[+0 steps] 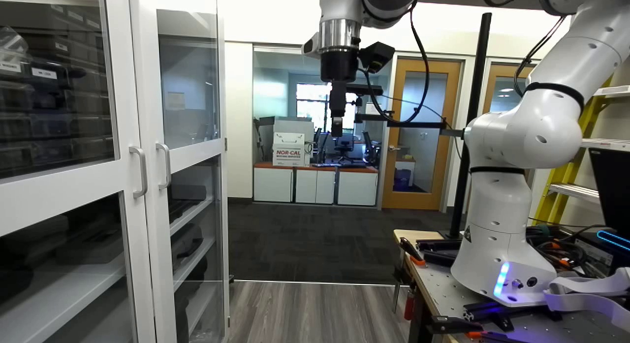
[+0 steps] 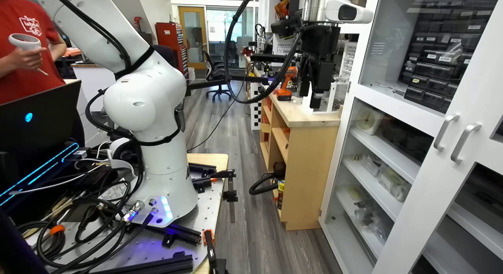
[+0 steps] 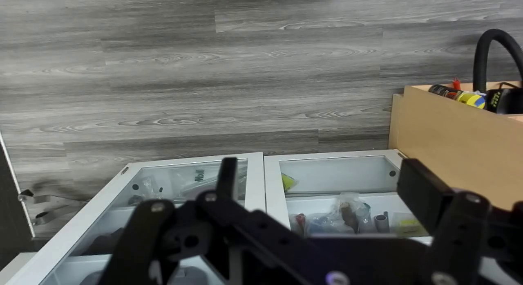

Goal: Open the right-sided glass door

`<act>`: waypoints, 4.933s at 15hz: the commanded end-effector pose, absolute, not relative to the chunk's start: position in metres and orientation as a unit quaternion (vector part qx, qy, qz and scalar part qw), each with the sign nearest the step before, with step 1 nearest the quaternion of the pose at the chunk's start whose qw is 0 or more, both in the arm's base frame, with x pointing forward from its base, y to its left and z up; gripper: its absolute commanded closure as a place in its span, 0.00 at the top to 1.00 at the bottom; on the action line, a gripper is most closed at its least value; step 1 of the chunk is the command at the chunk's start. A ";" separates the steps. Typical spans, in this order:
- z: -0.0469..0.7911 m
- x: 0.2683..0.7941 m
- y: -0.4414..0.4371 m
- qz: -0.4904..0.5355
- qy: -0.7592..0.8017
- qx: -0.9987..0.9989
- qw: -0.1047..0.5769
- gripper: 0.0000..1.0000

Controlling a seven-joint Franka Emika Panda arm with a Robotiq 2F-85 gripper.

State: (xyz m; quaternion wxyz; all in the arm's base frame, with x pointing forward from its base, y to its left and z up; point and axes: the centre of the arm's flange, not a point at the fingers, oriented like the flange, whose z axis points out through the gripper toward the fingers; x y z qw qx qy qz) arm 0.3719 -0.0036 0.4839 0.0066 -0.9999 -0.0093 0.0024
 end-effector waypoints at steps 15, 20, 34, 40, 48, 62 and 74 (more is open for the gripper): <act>0.451 0.446 0.000 -0.085 -0.005 -0.996 -0.002 1.00; 0.435 0.483 0.001 -0.116 0.007 -0.993 -0.003 1.00; 0.425 0.496 -0.002 -0.128 0.009 -0.992 0.001 1.00; 0.418 0.512 -0.007 -0.160 0.012 -0.987 0.000 1.00; 0.405 0.538 -0.013 -0.207 0.018 -0.978 -0.006 1.00; 0.389 0.623 -0.020 -0.247 0.016 -0.969 -0.014 1.00; 0.376 0.680 -0.024 -0.272 0.009 -0.962 -0.016 1.00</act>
